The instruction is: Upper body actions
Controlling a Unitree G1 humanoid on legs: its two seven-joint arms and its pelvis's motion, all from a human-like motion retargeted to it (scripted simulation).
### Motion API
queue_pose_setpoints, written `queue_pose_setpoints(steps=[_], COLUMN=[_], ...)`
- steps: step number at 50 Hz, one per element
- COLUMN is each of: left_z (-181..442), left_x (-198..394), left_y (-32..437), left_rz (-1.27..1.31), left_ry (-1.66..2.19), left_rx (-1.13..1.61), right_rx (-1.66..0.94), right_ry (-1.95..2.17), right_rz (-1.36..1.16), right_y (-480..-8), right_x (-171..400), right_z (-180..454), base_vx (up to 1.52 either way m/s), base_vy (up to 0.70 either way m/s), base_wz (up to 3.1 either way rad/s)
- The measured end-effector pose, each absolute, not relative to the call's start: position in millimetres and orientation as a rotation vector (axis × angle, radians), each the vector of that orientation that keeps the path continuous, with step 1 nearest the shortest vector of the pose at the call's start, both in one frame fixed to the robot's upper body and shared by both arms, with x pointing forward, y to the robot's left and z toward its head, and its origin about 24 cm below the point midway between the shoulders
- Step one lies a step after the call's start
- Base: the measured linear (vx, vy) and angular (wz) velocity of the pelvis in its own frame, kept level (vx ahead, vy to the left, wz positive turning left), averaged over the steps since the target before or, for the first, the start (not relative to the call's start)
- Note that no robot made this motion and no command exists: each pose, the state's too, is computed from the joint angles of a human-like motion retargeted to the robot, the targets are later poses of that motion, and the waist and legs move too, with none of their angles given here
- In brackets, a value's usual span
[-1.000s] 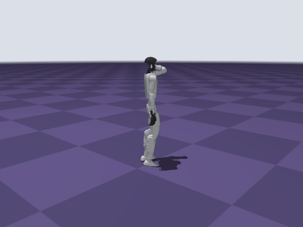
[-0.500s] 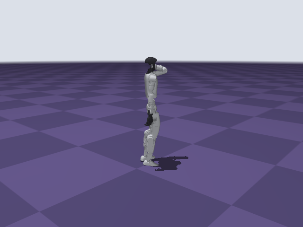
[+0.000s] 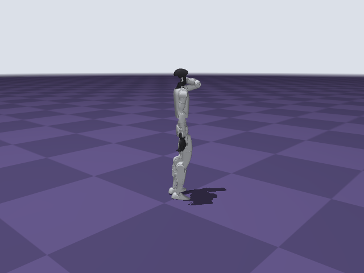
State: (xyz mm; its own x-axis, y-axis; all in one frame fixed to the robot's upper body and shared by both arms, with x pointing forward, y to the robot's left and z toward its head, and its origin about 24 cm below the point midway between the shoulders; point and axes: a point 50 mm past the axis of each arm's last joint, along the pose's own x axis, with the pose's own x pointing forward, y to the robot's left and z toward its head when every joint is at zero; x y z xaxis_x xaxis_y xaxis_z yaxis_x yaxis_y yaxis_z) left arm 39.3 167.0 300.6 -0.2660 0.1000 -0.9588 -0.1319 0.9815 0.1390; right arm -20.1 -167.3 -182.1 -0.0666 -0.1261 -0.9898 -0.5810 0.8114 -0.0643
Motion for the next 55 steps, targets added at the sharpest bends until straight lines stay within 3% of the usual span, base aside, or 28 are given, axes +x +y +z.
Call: queue_pose_setpoints(steps=[55], left_z=[287], left_x=[41], left_y=[165], left_rz=[0.172], left_ry=[1.853], left_rx=[-0.015], right_rx=[-0.592], right_ry=[1.637], right_rz=[0.414], right_y=[-169], right_x=[-26], right_z=[-182], base_vx=[0.0], base_vy=[0.0], base_wz=[0.0])
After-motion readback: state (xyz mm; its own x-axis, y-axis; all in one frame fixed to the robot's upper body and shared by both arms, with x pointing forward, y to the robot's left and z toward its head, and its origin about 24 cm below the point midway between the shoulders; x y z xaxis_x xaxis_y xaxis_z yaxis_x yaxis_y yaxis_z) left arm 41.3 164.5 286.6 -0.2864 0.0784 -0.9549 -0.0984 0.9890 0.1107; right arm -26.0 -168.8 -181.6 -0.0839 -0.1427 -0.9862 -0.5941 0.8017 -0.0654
